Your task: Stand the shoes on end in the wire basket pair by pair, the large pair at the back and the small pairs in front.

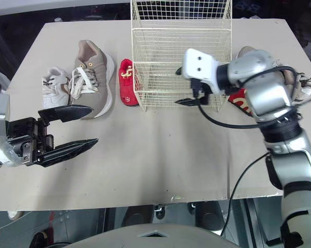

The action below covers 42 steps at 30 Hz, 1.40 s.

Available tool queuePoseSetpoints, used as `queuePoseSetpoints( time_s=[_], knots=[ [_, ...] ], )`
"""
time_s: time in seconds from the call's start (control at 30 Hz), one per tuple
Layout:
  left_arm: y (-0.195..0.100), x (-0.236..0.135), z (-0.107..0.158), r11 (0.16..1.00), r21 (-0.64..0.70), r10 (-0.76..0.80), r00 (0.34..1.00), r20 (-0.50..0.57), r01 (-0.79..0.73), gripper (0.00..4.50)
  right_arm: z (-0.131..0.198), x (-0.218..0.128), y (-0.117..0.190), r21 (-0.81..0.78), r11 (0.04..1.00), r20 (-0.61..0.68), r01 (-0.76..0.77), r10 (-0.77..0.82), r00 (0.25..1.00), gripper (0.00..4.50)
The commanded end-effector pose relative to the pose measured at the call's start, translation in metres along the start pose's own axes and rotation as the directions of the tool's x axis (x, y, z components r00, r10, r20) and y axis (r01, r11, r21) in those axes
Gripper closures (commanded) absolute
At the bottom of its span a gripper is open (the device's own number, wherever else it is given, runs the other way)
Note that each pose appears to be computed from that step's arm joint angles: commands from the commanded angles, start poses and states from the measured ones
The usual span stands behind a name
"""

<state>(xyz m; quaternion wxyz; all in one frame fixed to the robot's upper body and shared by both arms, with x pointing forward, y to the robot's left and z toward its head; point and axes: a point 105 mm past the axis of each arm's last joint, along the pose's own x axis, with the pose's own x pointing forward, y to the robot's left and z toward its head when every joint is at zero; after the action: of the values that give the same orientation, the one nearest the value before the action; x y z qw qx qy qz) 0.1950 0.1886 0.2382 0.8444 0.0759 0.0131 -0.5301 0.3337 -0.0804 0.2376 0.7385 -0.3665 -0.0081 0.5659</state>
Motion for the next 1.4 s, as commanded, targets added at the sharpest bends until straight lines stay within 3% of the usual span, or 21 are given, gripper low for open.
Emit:
queuePoseSetpoints(
  time_s=[0.03,0.13,0.33,0.63,0.73,0.97,1.1,1.27,1.4],
  knots=[
    [-0.006,0.006,0.013,0.999,0.021,-0.045,0.998,0.052,0.044,0.00,0.032,-0.030,-0.001,0.006,0.995,0.154,0.098,-0.098,0.983,0.07],
    [-0.011,0.015,0.018,0.995,-0.006,-0.096,0.990,0.100,0.097,0.00,0.039,-0.057,-0.010,0.161,0.958,0.283,0.239,-0.277,0.918,0.07],
    [-0.016,0.041,0.014,0.990,-0.053,-0.126,0.989,0.077,0.131,0.00,-0.039,-0.140,-0.022,0.323,0.701,0.042,0.636,-0.682,0.730,0.07],
    [-0.006,0.065,0.027,0.991,-0.001,-0.136,0.988,0.071,0.137,0.00,-0.142,-0.208,0.006,0.365,0.463,-0.294,0.808,-0.766,0.572,0.07],
    [-0.007,0.068,0.032,0.990,0.021,-0.143,0.986,0.086,0.141,0.00,-0.164,-0.213,0.014,0.412,0.400,-0.372,0.819,-0.746,0.552,0.07],
    [-0.012,0.069,0.035,0.988,0.036,-0.152,0.984,0.092,0.150,0.00,-0.179,-0.211,0.002,0.521,0.290,-0.365,0.803,-0.775,0.516,0.07],
    [-0.012,0.071,0.033,0.989,0.042,-0.146,0.986,0.079,0.143,0.00,-0.182,-0.201,-0.007,0.642,0.230,-0.320,0.731,-0.786,0.528,0.07],
    [-0.009,0.070,0.032,0.991,0.050,-0.132,0.988,0.078,0.128,0.00,-0.195,-0.185,-0.002,0.671,0.230,-0.362,0.705,-0.729,0.582,0.07],
    [-0.009,0.069,0.032,0.991,0.054,-0.129,0.988,0.079,0.125,0.00,-0.197,-0.181,-0.004,0.674,0.227,-0.359,0.703,-0.731,0.580,1.65]
  ],
)
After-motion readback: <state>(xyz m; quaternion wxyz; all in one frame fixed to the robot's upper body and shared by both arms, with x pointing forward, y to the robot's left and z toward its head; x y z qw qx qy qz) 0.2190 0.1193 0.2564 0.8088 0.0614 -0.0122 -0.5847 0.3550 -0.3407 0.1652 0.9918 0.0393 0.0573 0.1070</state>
